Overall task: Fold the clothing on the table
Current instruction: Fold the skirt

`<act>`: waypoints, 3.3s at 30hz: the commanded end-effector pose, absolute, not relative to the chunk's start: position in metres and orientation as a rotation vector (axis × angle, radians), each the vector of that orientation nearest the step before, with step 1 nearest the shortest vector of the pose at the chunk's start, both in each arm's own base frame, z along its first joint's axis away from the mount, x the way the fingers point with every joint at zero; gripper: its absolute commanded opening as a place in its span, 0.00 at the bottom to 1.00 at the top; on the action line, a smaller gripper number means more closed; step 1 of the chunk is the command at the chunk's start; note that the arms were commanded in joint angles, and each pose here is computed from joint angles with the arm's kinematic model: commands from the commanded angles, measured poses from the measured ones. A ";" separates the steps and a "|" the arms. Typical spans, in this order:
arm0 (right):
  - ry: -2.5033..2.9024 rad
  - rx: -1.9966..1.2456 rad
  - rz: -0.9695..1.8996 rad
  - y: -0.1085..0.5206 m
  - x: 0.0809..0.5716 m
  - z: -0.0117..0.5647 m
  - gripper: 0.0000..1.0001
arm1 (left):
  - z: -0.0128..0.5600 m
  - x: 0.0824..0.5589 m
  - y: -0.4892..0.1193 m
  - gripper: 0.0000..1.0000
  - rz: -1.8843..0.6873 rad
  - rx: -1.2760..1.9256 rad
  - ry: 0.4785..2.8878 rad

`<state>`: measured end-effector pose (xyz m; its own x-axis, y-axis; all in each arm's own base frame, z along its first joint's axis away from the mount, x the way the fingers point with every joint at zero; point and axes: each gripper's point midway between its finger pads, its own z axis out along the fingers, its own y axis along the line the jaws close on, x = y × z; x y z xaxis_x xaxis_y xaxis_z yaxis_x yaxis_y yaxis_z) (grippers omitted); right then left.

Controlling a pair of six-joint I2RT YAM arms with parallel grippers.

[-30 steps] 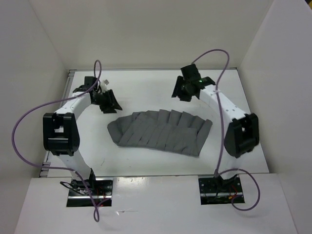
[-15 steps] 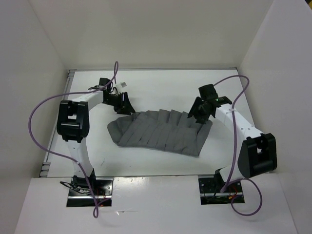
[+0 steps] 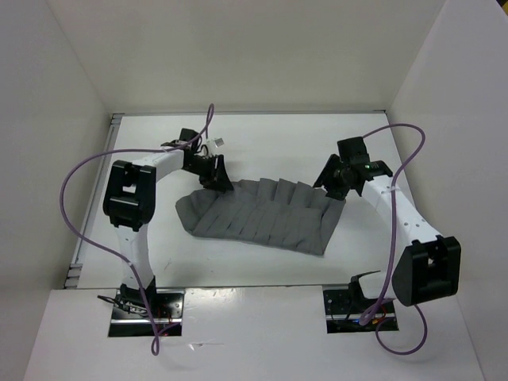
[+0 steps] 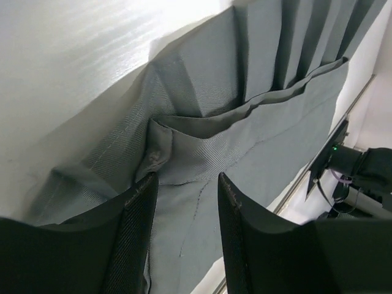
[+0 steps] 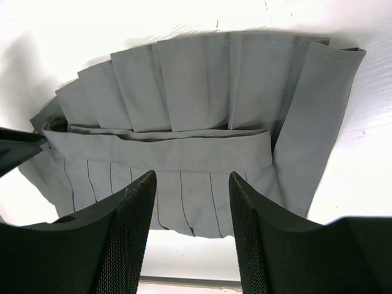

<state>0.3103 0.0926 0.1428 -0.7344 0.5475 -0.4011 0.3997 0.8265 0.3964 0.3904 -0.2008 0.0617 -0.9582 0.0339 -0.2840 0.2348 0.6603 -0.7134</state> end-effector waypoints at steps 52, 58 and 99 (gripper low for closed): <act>2.547 1.040 0.314 0.075 0.264 0.093 0.63 | 0.098 0.382 -0.222 0.00 -1.162 0.280 2.565; 2.607 1.089 0.200 0.068 0.267 0.066 0.62 | 0.101 0.382 -0.222 0.00 -1.161 0.284 2.556; 2.530 0.913 0.378 0.084 0.295 0.103 0.00 | 0.059 0.408 -0.209 0.62 -1.079 0.221 2.618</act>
